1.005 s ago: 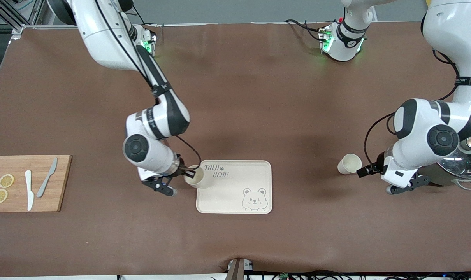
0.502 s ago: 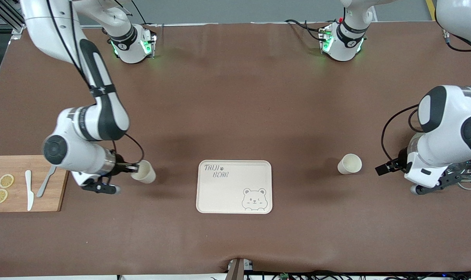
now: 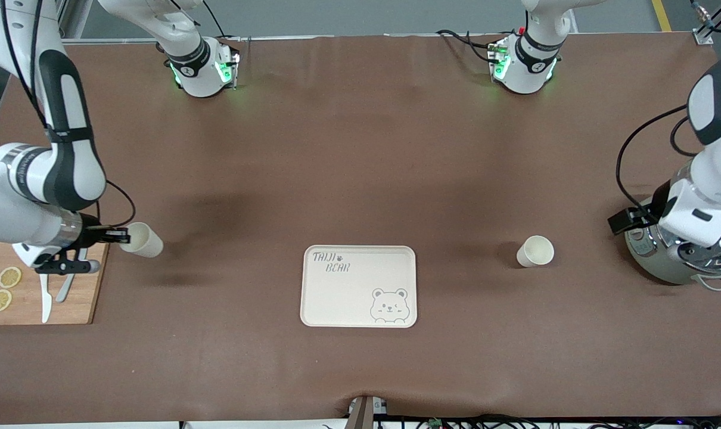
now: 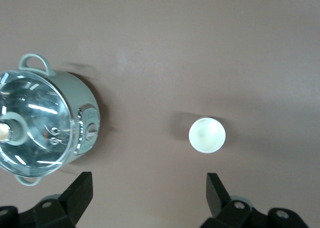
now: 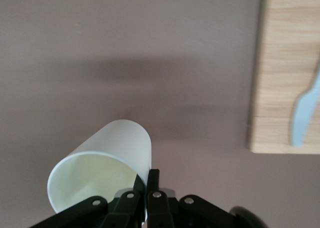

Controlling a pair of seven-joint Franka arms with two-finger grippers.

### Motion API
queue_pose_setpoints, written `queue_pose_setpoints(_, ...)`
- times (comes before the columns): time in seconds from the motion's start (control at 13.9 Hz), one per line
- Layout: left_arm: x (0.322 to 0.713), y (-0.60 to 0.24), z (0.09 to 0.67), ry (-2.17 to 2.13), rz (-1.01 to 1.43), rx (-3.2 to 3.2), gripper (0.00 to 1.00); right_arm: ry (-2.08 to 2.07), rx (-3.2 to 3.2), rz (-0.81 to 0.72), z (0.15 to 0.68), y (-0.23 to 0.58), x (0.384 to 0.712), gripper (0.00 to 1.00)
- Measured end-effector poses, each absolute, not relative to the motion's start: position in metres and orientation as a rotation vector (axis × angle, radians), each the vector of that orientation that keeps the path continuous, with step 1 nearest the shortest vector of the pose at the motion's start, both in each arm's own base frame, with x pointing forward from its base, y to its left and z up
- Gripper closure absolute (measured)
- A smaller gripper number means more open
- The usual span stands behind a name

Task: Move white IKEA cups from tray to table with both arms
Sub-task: 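Release the cup near the pot while the right gripper lowers its cup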

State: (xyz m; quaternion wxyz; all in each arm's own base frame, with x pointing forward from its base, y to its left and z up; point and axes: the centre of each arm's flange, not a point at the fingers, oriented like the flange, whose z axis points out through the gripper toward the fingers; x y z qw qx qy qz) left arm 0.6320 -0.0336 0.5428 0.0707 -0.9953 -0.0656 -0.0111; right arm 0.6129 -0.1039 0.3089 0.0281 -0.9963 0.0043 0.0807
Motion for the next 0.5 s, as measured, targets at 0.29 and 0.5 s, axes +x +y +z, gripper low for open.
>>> queue_pose_setpoints(0.29,0.619,-0.039,0.581,-0.176,-0.12,-2.993,0.0,0.044,-3.09,0.286,0.283,-0.129,0.596,0.97)
queue_pose_setpoints(0.5,0.598,-0.048,0.611,-0.182,-0.13,-3.002,0.0,0.039,-3.105,0.263,0.253,-0.128,0.581,0.97)
